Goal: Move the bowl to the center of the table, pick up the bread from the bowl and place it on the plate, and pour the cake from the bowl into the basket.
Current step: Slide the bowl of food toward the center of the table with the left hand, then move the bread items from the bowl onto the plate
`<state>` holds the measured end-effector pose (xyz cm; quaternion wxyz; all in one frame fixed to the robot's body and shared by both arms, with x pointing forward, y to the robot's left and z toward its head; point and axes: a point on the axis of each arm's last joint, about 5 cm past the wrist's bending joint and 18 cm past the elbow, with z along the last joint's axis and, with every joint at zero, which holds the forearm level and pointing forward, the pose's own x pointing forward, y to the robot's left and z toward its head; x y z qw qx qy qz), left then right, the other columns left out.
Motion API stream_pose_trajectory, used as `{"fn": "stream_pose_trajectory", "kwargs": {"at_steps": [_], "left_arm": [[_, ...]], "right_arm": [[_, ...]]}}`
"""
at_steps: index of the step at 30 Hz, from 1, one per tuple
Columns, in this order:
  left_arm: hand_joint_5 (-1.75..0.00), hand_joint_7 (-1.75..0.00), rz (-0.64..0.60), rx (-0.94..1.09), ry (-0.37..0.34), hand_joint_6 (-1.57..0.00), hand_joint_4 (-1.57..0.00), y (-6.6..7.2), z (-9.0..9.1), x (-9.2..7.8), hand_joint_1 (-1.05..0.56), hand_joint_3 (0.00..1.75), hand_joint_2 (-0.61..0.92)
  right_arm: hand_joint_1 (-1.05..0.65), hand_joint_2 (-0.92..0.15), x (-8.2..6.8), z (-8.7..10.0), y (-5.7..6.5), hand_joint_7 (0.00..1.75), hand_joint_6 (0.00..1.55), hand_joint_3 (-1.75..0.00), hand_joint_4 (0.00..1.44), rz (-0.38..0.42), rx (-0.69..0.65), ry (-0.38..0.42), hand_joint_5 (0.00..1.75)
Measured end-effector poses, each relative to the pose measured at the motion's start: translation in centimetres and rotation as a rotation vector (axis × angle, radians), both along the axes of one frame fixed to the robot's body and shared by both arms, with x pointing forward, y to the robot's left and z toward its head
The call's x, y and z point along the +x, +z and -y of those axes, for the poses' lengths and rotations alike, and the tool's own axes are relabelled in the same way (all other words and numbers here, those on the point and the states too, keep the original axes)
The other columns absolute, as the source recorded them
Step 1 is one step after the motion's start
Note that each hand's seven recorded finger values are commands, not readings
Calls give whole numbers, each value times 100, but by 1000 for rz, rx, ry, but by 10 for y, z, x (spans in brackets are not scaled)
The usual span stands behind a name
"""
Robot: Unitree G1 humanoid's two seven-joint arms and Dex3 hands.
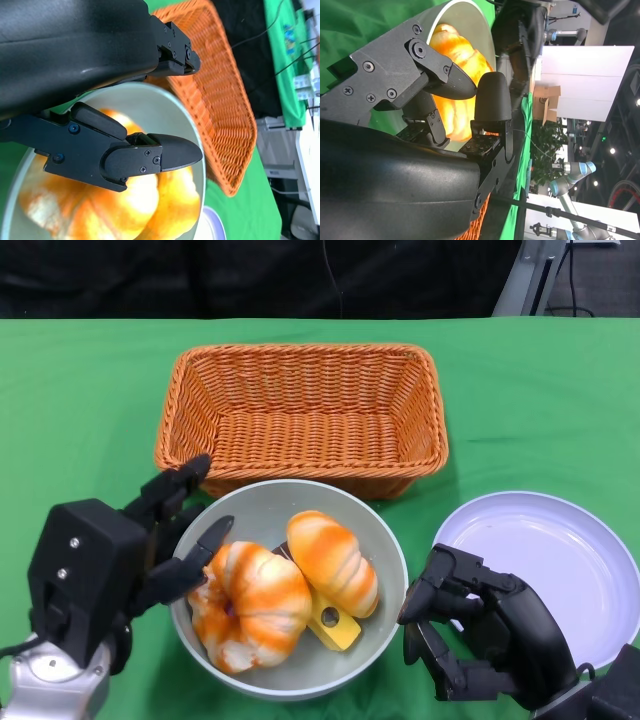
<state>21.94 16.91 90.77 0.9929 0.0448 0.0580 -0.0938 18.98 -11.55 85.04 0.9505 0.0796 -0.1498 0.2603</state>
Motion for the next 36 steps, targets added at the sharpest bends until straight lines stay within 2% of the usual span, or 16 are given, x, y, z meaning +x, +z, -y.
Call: {"fn": "stream_pose_trajectory", "kwargs": {"at_steps": [2,7,13,16,19,21,23,24,25,27,28,31,36], "left_arm": [[-3,-2,-2,8,13,-27,-27,3,-3,0,-60,36,92],[-3,-4,18,17,45,-33,-30,8,-9,0,-51,27,92],[-8,-7,131,-16,104,-46,-42,16,-14,-1,-43,20,92],[-12,-11,218,-70,127,-61,-53,19,-17,-2,-38,16,92],[-19,-15,302,-96,145,-86,-76,20,-21,-2,-23,16,92],[-27,-22,351,-145,146,-103,-94,14,-25,-2,-15,21,92],[-73,-30,383,-193,118,-116,-95,8,-29,-2,-6,34,92],[-89,-35,404,-215,94,-117,-93,4,-31,-1,-5,39,92],[-104,-50,428,-229,69,-112,-90,1,-32,0,-3,43,92],[-118,-88,478,-251,25,-97,-87,-2,-34,3,-1,60,84],[-120,-100,498,-259,5,-93,-86,-4,-35,4,-1,69,79],[-129,-118,531,-262,-38,-88,-85,-11,-37,7,-2,84,72],[-146,-137,542,-266,-27,-83,-81,-23,-39,10,-4,97,65]], "right_arm": [[-7,-55,0,0,0,151,66,-121,79,-1,-1,0,175],[-7,-54,0,0,0,151,66,-122,80,-1,-1,1,175],[-6,-53,0,0,0,151,66,-123,79,-2,-1,1,175],[-6,-54,0,0,0,151,66,-123,79,-2,-2,0,175],[-6,-53,0,0,0,151,66,-123,79,-3,-2,-5,175],[-6,-54,0,0,0,151,66,-123,79,-3,-1,-7,175],[-4,-54,0,1,0,150,66,-123,78,-4,-1,-8,175],[-4,-54,0,1,0,150,65,-123,78,-4,-1,-8,175],[-3,-54,0,1,0,150,65,-123,78,-4,-2,-9,175],[-3,-54,0,1,0,149,65,-123,78,-4,-2,-10,175],[-3,-54,0,2,0,149,66,-123,78,-4,-2,-11,175],[-2,-55,0,3,0,148,65,-122,77,-9,1,-18,175],[-1,-56,1,5,-1,143,66,-119,74,-15,10,-20,174]]}}
